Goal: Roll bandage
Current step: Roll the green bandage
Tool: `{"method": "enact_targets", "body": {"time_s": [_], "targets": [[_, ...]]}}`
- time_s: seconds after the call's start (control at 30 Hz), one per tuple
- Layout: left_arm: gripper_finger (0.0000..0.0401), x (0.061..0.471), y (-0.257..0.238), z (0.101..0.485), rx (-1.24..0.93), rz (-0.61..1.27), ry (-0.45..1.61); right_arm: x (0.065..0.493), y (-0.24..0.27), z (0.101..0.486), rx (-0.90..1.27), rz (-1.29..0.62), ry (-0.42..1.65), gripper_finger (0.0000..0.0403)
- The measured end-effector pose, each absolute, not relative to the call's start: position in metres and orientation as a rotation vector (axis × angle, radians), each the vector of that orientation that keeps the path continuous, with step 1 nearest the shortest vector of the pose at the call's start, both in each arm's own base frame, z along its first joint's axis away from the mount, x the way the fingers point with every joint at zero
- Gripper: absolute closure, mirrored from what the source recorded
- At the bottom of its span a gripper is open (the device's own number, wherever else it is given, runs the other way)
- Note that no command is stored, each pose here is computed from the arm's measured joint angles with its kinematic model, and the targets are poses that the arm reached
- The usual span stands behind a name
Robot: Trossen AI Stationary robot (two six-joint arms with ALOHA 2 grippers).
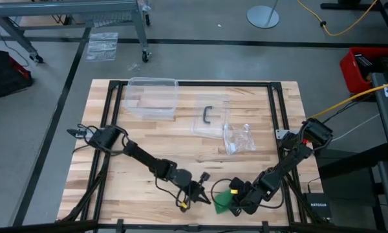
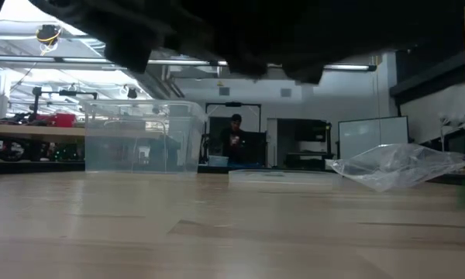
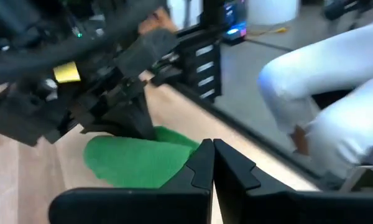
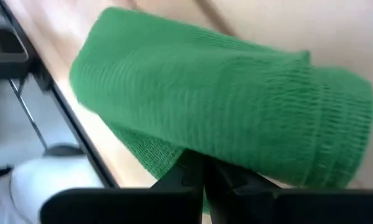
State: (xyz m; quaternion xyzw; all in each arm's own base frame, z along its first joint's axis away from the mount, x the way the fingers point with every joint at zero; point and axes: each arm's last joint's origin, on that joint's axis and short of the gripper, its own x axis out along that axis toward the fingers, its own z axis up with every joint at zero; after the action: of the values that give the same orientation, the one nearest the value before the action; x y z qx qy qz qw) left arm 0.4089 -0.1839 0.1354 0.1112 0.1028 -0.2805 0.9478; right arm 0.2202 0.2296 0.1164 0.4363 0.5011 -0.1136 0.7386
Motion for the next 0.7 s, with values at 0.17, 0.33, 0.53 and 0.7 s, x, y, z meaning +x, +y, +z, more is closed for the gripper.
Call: {"method": "enact_targets", "body": {"time_s": [0.17,0.33,0.53,0.7], "targets": [[0.0401,0.414,-0.193,0.123,0.245,-0.474,0.233,0.226,0.223,0.116,0.942,-0.280,1.047,0.0397],[0.0401,0.411,-0.201,0.121,0.240,-0.483,0.242,0.229,0.220,0.116,0.941,-0.295,1.026,0.0397],[0.0401,0.410,-0.204,0.120,0.242,-0.448,0.254,0.232,0.217,0.117,0.944,-0.316,0.993,0.0397],[0.0401,0.414,-0.196,0.119,0.220,-0.404,0.259,0.238,0.216,0.118,0.971,-0.299,0.954,0.0397]]}}
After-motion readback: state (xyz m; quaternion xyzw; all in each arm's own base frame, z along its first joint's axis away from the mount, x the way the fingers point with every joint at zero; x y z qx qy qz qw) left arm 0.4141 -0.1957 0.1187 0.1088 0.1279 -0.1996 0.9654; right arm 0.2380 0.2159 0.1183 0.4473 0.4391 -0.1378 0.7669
